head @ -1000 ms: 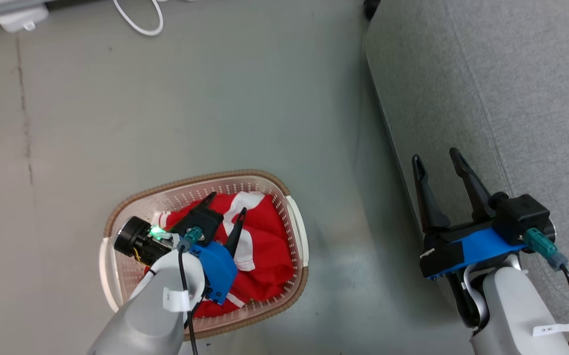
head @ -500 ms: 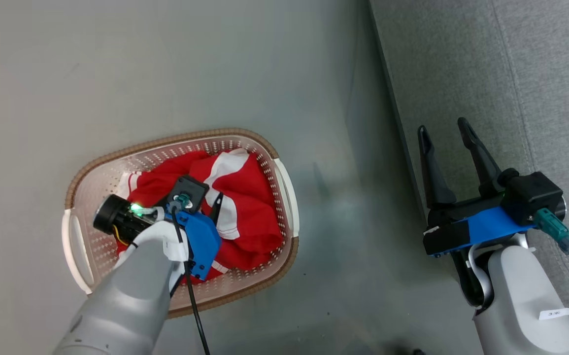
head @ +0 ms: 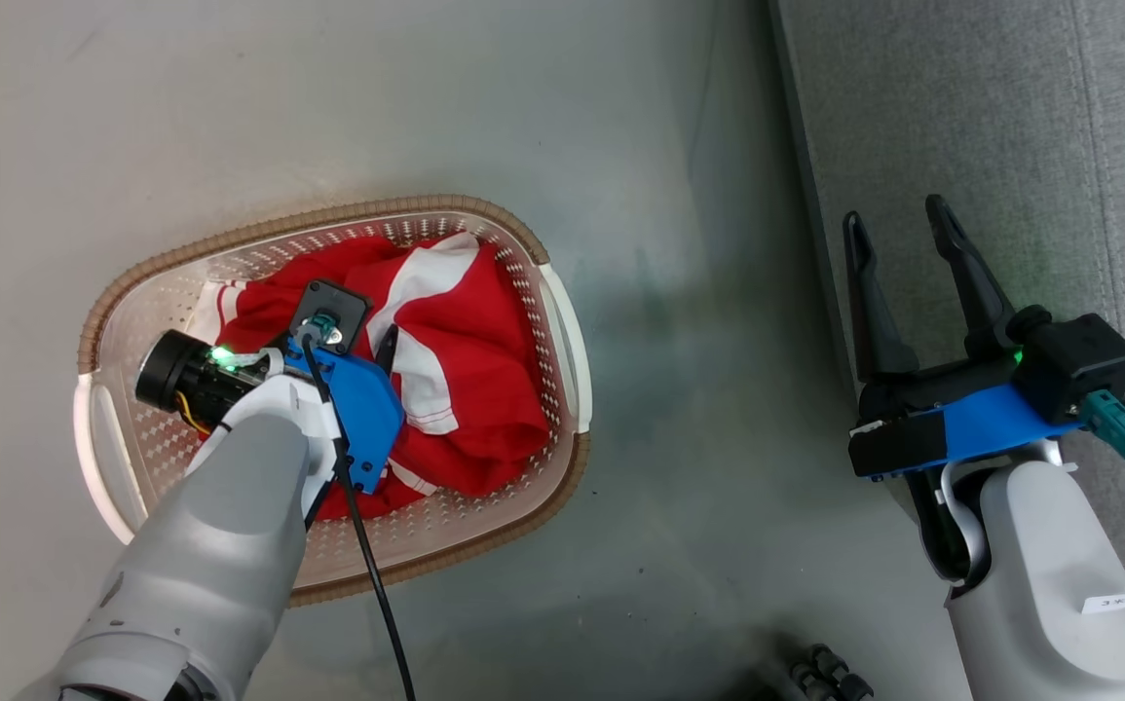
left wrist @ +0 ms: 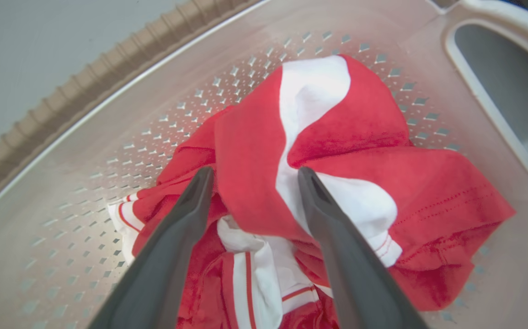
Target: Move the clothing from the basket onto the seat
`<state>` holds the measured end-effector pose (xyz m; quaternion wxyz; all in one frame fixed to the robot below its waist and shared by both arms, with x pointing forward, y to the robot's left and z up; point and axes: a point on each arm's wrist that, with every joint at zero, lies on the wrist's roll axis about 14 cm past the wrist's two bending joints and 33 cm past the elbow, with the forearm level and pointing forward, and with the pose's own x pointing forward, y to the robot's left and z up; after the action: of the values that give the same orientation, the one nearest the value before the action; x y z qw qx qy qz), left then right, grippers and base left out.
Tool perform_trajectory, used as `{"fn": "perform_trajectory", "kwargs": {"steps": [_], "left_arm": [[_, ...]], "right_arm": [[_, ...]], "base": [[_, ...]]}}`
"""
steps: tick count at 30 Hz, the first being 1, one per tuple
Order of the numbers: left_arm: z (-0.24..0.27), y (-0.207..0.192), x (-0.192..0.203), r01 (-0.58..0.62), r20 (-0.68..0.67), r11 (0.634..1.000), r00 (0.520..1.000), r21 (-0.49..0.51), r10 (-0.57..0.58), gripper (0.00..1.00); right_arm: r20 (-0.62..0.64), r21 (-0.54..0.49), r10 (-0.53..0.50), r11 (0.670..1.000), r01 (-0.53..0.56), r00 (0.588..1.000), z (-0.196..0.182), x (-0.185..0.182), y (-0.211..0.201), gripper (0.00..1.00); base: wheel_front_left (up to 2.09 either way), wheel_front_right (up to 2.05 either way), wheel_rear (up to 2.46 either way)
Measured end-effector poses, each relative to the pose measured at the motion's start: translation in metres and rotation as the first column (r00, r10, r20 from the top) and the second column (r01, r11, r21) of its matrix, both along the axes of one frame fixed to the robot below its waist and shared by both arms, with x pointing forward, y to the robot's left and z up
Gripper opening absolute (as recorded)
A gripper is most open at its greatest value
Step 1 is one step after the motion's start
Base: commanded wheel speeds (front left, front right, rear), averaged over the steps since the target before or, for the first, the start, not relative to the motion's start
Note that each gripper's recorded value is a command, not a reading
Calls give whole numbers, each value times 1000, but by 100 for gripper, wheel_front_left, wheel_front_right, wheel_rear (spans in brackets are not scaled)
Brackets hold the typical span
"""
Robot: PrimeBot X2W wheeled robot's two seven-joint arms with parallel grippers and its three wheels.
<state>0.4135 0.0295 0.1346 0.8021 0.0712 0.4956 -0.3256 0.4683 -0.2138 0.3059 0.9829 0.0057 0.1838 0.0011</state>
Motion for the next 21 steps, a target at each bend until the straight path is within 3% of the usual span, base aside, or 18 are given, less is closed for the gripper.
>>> {"fn": "perform_trajectory", "kwargs": {"steps": [18, 21], "left_arm": [[-28, -10, -6, -3, -68, 1000, 998, -20, 2, 100], [-28, -14, -5, -11, -65, 999, 998, -34, 8, 23]], "right_arm": [[-54, -8, 4, 1000, -5, 999, -31, -1, -1, 100], [-57, -6, 6, 1000, -7, 998, -33, -1, 0, 100]], "base": [[0, 0, 0], [0, 0, 0]]}}
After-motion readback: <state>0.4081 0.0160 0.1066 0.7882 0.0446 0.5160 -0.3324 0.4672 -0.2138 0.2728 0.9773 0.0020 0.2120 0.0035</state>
